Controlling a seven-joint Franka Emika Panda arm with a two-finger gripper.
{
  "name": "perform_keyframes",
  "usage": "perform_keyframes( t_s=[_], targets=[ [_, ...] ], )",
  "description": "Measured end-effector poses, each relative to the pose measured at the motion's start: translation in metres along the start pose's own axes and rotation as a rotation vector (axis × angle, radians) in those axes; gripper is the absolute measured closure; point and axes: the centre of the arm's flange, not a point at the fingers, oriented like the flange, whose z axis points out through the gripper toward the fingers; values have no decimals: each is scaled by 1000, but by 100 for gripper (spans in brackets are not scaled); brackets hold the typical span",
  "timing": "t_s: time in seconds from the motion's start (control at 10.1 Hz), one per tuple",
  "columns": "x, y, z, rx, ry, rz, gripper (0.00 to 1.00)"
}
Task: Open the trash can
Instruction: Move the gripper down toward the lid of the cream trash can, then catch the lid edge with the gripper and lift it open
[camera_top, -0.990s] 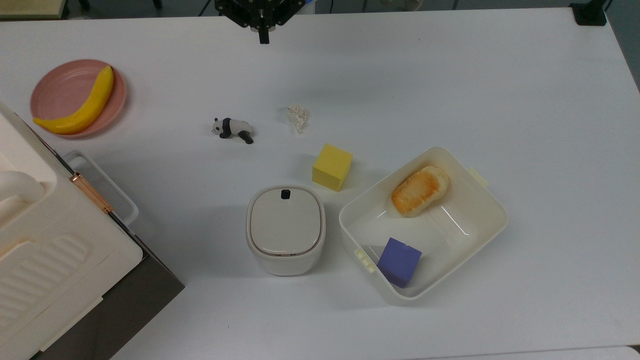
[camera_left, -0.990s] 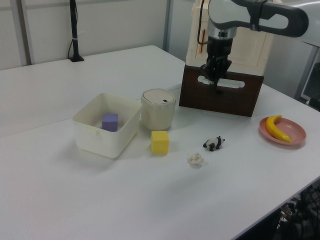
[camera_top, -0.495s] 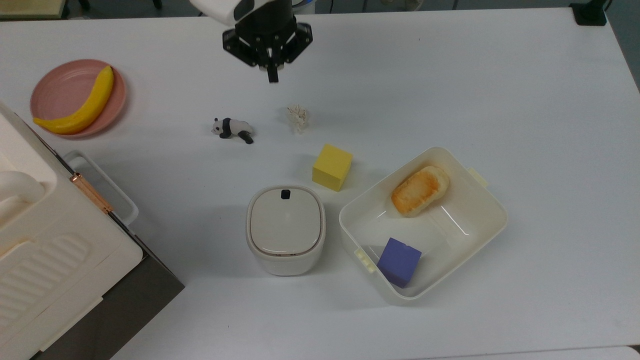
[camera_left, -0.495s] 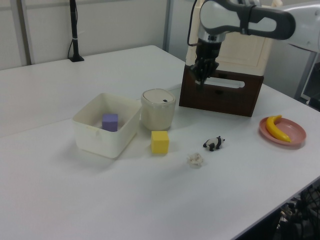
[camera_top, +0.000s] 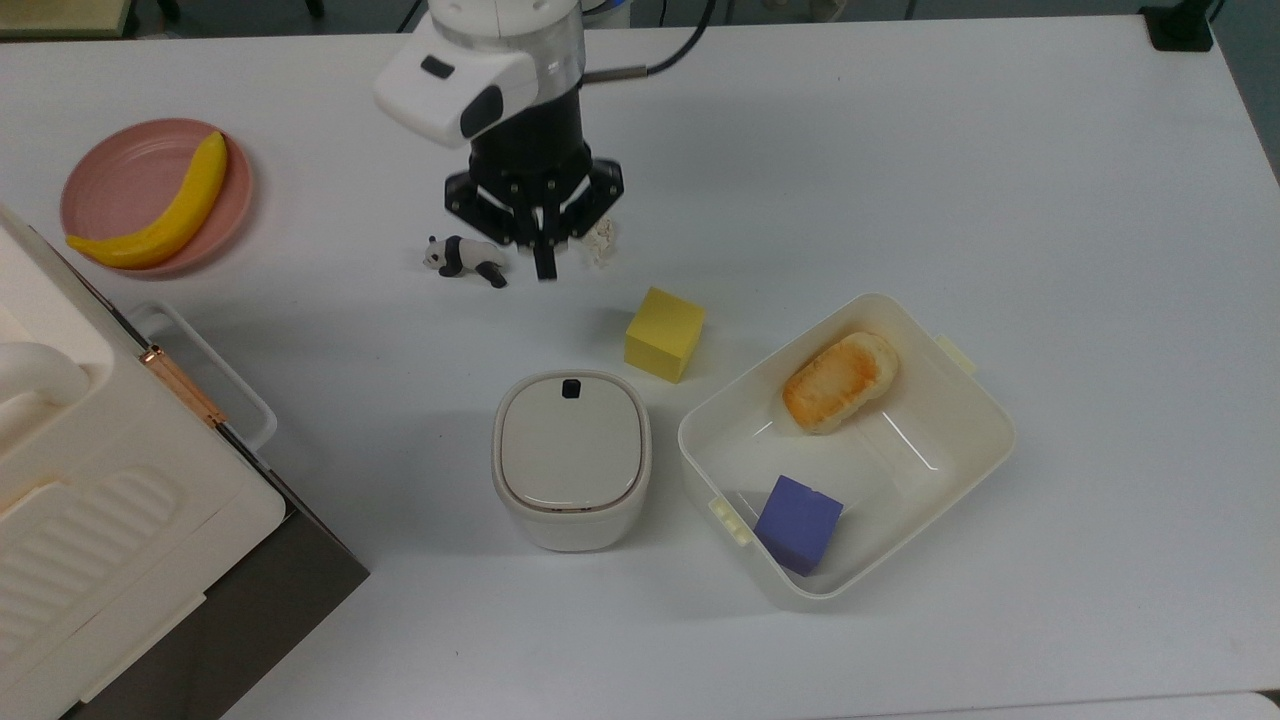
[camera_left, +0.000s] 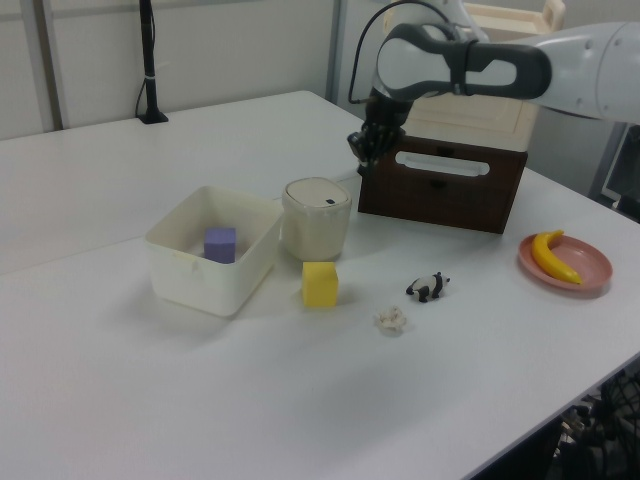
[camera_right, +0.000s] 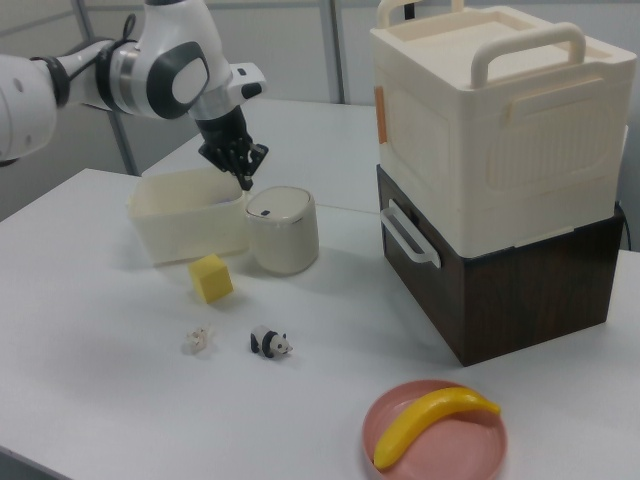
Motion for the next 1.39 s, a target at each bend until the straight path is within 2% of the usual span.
perform_keyframes(
  t_s=[0.1,0.3,0.89,1.19,1.39],
  targets=[
    [13,3,11,-1,67,2,99],
    [24,6,34,0,128,6,99],
    [30,-14,103,21,114,-20,99],
    [34,-18,104,7,121,-41,99],
    [42,-16,82,1,159,-39,99]
  ],
)
